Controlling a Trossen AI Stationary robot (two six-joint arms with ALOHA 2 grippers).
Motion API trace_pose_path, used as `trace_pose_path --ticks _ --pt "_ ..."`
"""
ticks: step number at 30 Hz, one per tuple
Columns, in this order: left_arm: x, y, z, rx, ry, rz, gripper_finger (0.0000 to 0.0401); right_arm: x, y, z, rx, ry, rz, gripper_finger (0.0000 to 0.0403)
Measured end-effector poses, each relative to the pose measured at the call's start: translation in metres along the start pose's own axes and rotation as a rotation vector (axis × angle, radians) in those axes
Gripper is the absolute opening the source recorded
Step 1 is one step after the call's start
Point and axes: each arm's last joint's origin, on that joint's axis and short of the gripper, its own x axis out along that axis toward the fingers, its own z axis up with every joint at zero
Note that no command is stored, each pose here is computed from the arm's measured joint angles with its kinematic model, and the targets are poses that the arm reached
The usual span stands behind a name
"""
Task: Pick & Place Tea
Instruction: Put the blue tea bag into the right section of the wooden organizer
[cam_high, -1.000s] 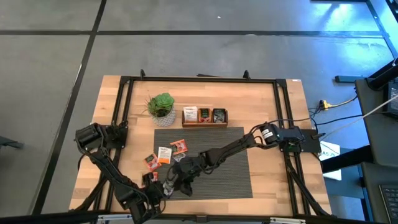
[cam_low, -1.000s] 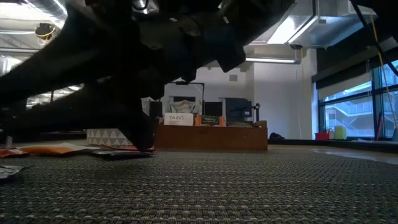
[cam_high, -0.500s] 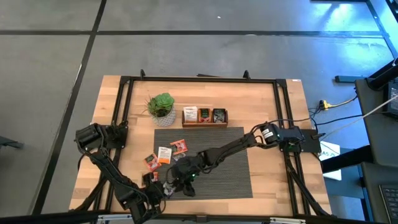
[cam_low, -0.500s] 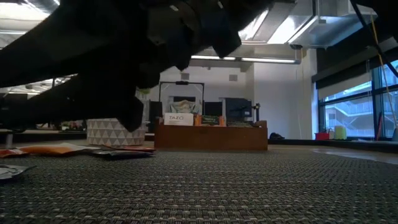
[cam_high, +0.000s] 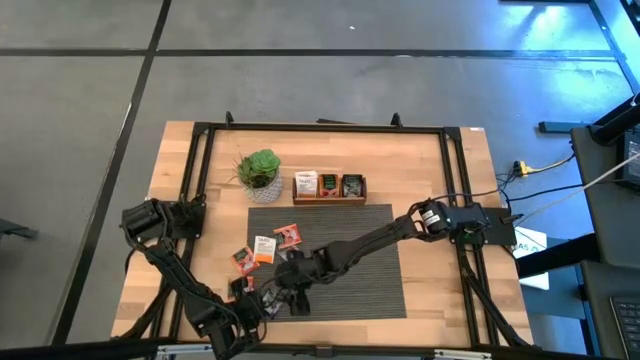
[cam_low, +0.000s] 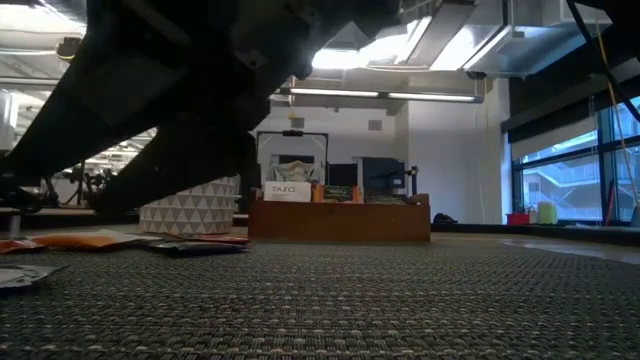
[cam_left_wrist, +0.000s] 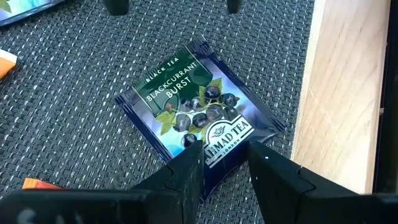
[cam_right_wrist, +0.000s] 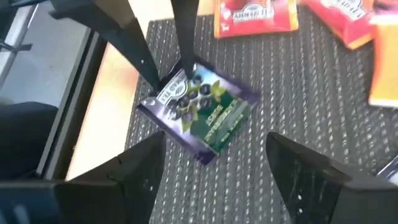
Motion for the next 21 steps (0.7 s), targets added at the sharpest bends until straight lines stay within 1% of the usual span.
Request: trace_pose_path --ticks 5,9,11,18,21 --pt "0.0 -0.0002 0.0001 0.005 0.0 -0.002 0.0125 0.0 -0.0011 -0.0005 0.022 0.009 0.001 0.028" --pt "-0.0009 -0.0009 -0.0005 0.007 0.031 -0.017 0.0125 -0.0001 0.0007 -0.0011 0.021 0.027 0.055 0.028" --pt "-0.0017 -0.0024 -0.0007 0.0 0.056 -0.036 0.0125 0.0 0.0012 -0.0011 0.02 0.026 0.061 0.028" --pt "-0.0023 -0.0044 -0.0028 0.008 0.005 -0.039 0.0125 0.0 0.0008 -0.0007 0.026 0.023 0.061 0.028" --pt "-0.0023 -0.0045 -0.0026 0.006 -0.001 -0.039 0.0125 0.0 0.0013 -0.0009 0.065 0.027 0.068 0.028"
